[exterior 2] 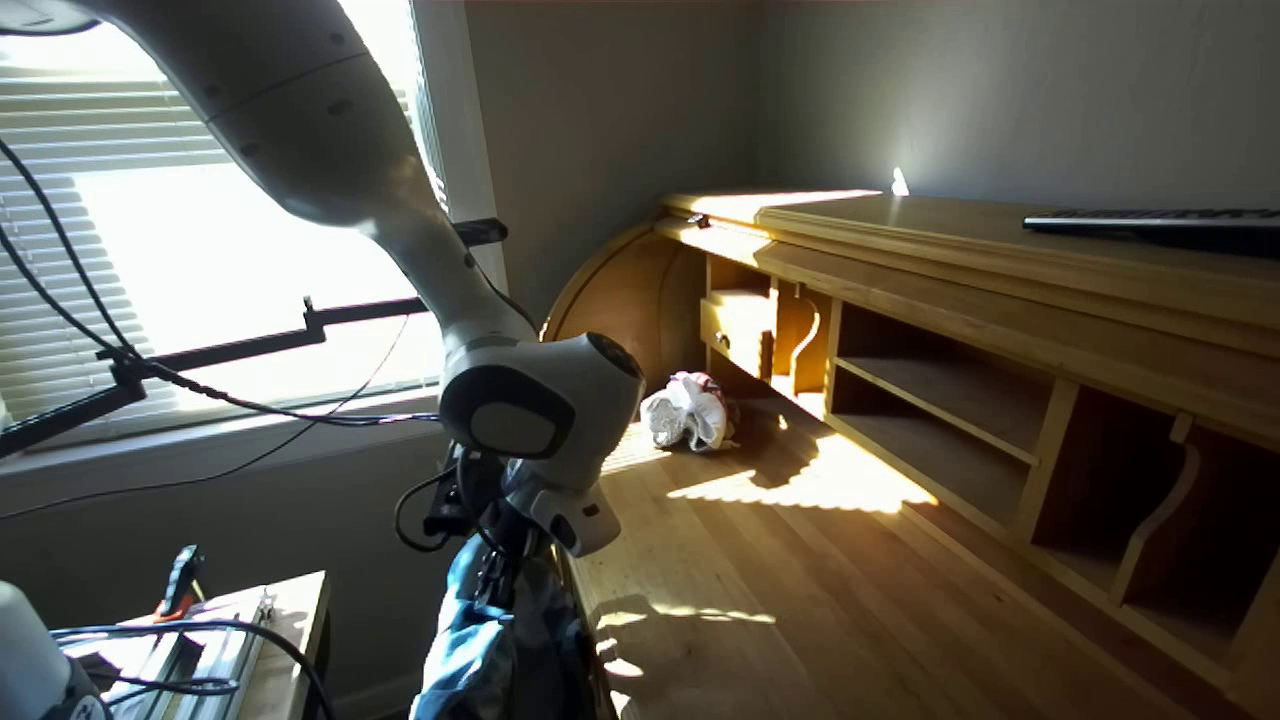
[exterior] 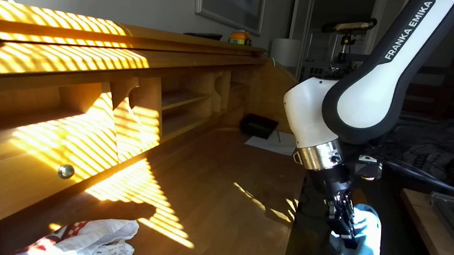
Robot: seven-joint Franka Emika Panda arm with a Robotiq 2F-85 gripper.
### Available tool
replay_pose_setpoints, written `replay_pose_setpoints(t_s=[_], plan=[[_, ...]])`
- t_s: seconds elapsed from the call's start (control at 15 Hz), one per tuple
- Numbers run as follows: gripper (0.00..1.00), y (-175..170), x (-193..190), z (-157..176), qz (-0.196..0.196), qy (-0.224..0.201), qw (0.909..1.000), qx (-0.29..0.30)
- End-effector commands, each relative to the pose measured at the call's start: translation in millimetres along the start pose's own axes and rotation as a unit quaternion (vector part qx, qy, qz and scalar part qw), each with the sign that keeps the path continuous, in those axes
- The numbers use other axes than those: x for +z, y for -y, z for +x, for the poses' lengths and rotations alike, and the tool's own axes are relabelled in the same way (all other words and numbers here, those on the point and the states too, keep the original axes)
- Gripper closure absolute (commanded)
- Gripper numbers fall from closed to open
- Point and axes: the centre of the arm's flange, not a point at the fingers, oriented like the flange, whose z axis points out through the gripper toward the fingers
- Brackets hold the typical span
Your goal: Put the cloth on the desk
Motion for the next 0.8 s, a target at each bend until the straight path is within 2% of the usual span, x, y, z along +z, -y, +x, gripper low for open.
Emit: replay_pose_setpoints(t_s=[0.0,0.4,0.47,0.53,0.73], plan=[[1.0,6,-5,6,0.008,0.056,0.9981,0.025],[1.0,-2,-31,9,0.03,0.06,0.9969,0.041],[1.0,-4,-42,6,0.042,0.08,0.9952,0.038],[1.0,-7,-53,-1,0.058,0.117,0.9909,0.031],[1.0,-14,-95,-30,0.111,0.152,0.9822,0.003]])
